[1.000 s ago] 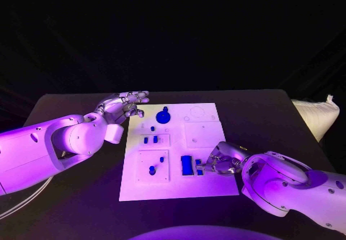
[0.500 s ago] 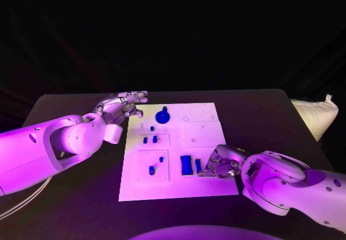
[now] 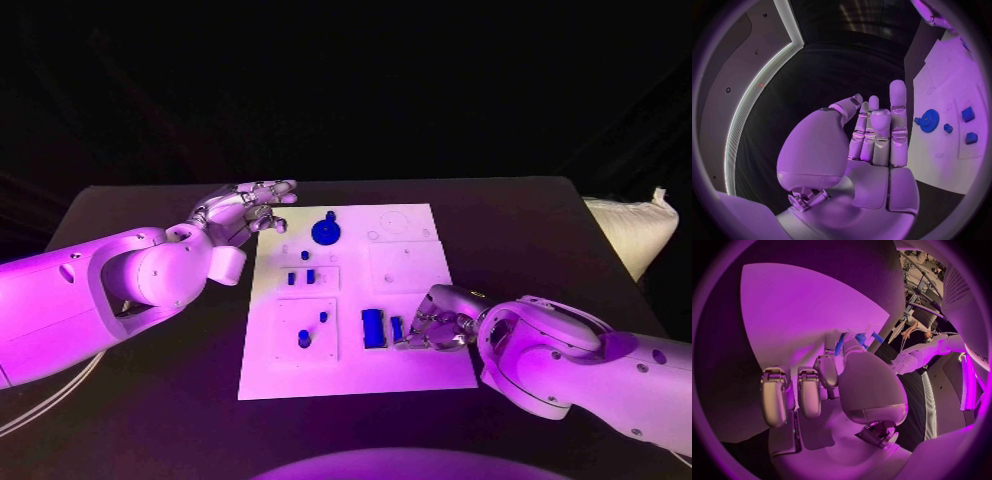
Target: Assemble the parts on the task board
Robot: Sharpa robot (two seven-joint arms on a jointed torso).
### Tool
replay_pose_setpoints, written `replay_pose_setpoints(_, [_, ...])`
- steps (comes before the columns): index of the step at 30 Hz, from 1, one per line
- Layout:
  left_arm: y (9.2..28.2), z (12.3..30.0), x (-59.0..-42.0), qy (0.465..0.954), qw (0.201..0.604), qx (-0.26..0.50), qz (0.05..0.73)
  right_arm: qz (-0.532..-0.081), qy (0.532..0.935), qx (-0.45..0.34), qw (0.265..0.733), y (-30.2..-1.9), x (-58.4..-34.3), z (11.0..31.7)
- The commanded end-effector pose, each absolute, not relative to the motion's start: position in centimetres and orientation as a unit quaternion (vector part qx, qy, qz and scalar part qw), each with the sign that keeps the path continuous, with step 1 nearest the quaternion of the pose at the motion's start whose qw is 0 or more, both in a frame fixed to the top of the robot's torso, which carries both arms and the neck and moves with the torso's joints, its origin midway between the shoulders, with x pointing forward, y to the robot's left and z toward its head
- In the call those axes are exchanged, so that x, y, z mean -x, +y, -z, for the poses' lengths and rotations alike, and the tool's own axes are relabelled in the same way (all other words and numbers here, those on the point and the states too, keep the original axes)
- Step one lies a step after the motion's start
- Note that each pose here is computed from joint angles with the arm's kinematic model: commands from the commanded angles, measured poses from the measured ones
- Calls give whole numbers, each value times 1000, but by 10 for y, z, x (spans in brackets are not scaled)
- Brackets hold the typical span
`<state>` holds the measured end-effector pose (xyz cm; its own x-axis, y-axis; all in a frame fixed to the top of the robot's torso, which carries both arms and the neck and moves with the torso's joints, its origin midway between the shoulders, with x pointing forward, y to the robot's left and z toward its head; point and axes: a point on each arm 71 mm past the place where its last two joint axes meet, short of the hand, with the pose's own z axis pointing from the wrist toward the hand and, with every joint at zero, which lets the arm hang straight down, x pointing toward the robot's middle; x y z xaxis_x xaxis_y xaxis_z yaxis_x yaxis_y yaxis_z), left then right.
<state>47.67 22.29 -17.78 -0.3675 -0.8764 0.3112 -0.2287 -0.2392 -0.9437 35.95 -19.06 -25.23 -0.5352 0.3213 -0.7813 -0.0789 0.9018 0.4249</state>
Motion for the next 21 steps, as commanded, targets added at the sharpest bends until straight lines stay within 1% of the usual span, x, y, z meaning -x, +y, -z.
replay_pose_setpoints(1, [221,177,-476,558,258,490,618,-192,867,-56,456,-193,-359,261])
replay_pose_setpoints(6, [221,177,-476,560,258,488,618,-196,870,-54,449,-191,-358,261])
replay_pose_setpoints(11, [221,177,-476,561,259,487,617,-210,865,-57,453,-190,-356,258])
replay_pose_setpoints(16, [221,177,-476,561,259,487,617,-238,848,-82,466,-194,-354,252])
replay_pose_setpoints(21, [223,178,-477,561,261,487,616,-280,821,-108,486,-200,-357,238])
